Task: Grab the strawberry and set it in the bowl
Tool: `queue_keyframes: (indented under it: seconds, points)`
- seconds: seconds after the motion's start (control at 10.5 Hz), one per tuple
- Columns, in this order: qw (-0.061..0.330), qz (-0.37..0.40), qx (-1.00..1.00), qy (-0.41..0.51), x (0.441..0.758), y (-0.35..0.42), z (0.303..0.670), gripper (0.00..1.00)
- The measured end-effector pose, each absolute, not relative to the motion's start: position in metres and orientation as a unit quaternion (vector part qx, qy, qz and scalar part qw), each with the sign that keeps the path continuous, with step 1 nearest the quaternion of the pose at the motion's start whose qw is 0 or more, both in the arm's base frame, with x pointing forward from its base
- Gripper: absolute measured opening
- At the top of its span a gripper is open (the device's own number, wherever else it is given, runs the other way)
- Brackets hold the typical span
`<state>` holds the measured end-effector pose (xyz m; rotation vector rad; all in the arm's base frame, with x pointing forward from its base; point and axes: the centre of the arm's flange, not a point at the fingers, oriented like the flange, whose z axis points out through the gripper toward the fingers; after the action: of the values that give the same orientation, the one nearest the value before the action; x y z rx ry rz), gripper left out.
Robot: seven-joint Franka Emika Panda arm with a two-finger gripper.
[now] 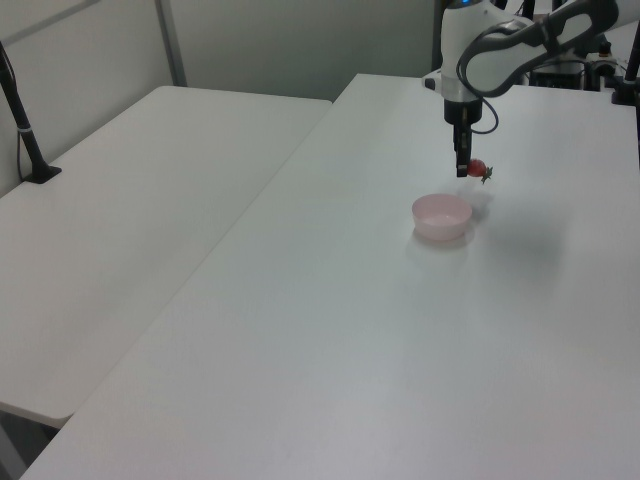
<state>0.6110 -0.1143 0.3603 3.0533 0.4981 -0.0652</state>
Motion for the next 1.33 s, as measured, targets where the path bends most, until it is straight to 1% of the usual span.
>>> queue_keyframes:
  seconds: [0.29, 0.38, 0.57, 0.76, 0.86, 1.05, 1.24, 1.33]
  points:
    - [0.006, -0.007, 0.989, 0.151, 0.620, -0.066, 0.408, 0.37]
    - [0.004, -0.002, 0.990, 0.144, 0.624, -0.042, 0.414, 0.37]
    - [-0.001, -0.007, 0.991, 0.135, 0.626, 0.008, 0.406, 0.37]
    - [-0.002, -0.021, 0.990, 0.137, 0.626, 0.046, 0.388, 0.38]
    - [-0.003, -0.028, 0.990, 0.138, 0.628, 0.052, 0.378, 0.38]
    - [-0.004, -0.034, 0.991, 0.133, 0.633, 0.046, 0.363, 0.46]
    - [-0.004, -0.033, 0.992, 0.126, 0.637, 0.036, 0.361, 0.49]
    - [-0.004, -0.030, 0.992, 0.123, 0.639, 0.033, 0.363, 0.54]
